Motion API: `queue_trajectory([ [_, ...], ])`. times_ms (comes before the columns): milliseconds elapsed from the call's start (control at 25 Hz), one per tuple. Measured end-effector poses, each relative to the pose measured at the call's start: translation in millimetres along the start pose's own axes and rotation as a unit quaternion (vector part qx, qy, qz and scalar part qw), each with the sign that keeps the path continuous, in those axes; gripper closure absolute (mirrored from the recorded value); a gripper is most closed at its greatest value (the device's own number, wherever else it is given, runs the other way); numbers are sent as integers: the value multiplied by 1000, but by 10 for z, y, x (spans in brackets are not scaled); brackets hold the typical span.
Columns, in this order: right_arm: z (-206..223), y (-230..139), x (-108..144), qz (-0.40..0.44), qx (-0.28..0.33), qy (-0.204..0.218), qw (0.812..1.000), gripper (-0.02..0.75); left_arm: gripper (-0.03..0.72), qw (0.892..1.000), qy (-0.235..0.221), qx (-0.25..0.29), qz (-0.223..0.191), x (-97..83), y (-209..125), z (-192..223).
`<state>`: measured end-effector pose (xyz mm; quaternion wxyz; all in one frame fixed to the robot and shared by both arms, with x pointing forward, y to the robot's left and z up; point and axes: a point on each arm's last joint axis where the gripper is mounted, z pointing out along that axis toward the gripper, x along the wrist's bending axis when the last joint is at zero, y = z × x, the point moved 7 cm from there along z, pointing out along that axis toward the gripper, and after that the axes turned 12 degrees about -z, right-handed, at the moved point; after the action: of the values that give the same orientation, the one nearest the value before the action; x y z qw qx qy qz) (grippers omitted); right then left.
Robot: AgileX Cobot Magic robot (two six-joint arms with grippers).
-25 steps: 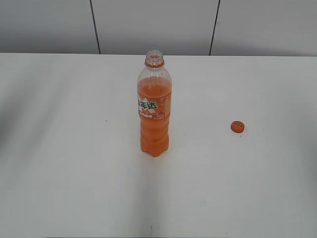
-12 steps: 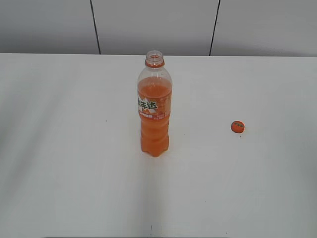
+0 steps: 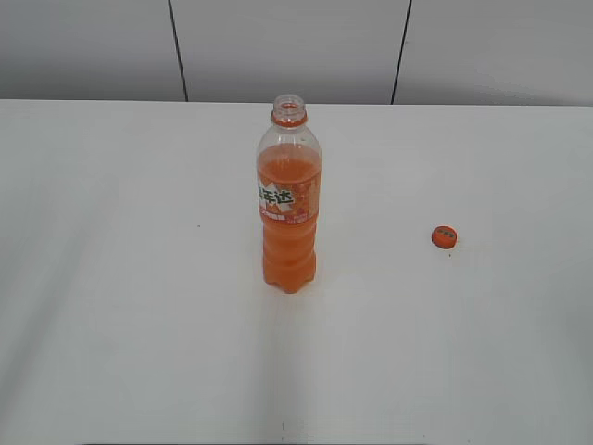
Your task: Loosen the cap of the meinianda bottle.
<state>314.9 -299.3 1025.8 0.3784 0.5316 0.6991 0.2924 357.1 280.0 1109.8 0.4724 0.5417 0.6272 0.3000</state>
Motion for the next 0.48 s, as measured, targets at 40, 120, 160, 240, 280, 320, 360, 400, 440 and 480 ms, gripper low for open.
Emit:
queue_trajectory([
  [40,-17,-5,5,1,-4,0,1000,160,97,1000,1,-3,4,6,-33,-57],
  [120,-37,-28,13,2,-9,0,1000,160,97,1000,3,-6,9,22,-105,-144],
  [160,-42,-49,20,2,-10,0,1000,160,97,1000,6,-6,13,37,-150,-181],
  [240,-40,-101,35,3,-5,2,1000,160,97,1000,10,-7,19,69,-253,-251],
  [280,-39,-130,42,3,-4,2,1000,160,97,1000,14,-4,22,93,-310,-270],
  [320,-51,-147,47,3,-6,2,1000,160,97,1000,16,-7,25,110,-360,-305],
  [360,-67,-150,48,3,-13,0,1000,160,97,999,18,-10,27,126,-415,-335],
  [400,-91,-153,48,4,-21,-2,1000,160,97,999,17,-13,28,137,-463,-349],
  [440,-116,-156,48,4,-30,-4,1000,160,97,999,17,-16,29,150,-516,-369],
  [480,-134,-161,49,4,-37,-6,999,160,97,999,17,-22,31,161,-556,-393],
])
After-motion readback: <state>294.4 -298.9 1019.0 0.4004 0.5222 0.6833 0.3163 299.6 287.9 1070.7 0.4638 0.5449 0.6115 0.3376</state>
